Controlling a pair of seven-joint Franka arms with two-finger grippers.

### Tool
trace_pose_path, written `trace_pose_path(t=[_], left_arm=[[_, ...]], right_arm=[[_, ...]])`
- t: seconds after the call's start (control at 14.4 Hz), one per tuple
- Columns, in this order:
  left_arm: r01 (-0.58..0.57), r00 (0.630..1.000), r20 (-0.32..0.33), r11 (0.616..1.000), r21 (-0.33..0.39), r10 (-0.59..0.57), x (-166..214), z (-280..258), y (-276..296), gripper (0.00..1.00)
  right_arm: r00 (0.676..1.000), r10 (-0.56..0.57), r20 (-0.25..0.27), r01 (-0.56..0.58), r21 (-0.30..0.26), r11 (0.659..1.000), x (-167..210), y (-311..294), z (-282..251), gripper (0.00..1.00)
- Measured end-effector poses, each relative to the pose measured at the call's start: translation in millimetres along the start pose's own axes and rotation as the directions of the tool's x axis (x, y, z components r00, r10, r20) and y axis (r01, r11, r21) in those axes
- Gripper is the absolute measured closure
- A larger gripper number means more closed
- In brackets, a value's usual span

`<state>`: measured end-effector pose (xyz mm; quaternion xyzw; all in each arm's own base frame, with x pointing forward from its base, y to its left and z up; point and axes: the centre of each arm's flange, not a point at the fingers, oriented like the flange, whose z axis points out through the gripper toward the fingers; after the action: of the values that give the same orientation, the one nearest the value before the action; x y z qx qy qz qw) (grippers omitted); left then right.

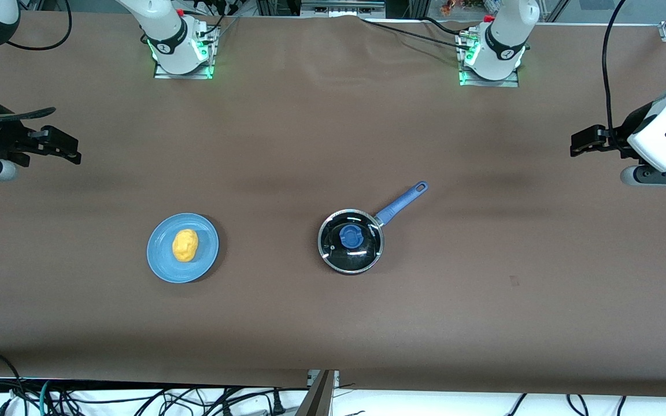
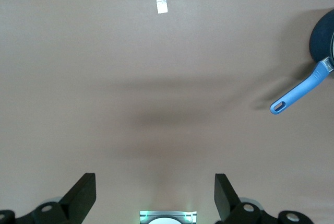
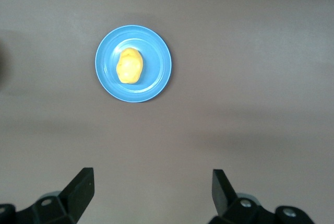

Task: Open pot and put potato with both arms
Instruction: 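Reach the left gripper to the blue knob of the glass lid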

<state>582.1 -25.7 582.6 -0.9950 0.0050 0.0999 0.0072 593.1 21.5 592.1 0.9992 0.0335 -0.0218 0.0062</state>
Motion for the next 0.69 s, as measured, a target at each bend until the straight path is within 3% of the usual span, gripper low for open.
trace_pose_path(t=[0.42, 0.69], left_arm=[[-0.013, 1.0, -0.01, 1.0, 0.001, 0.013, 10.7, 9.2, 12.9, 0.0], [0.095, 0.994, -0.048, 0.994, -0.052, -0.097, 54.4, 57.5, 91.4, 0.0]], right_arm=[[1.0, 0.016, 0.005, -0.016, 0.0, 1.0, 0.9, 9.6, 2.8, 0.0], [1.0, 0.017, 0.005, -0.017, 0.0, 1.0, 1.0, 9.7, 2.9, 0.0]])
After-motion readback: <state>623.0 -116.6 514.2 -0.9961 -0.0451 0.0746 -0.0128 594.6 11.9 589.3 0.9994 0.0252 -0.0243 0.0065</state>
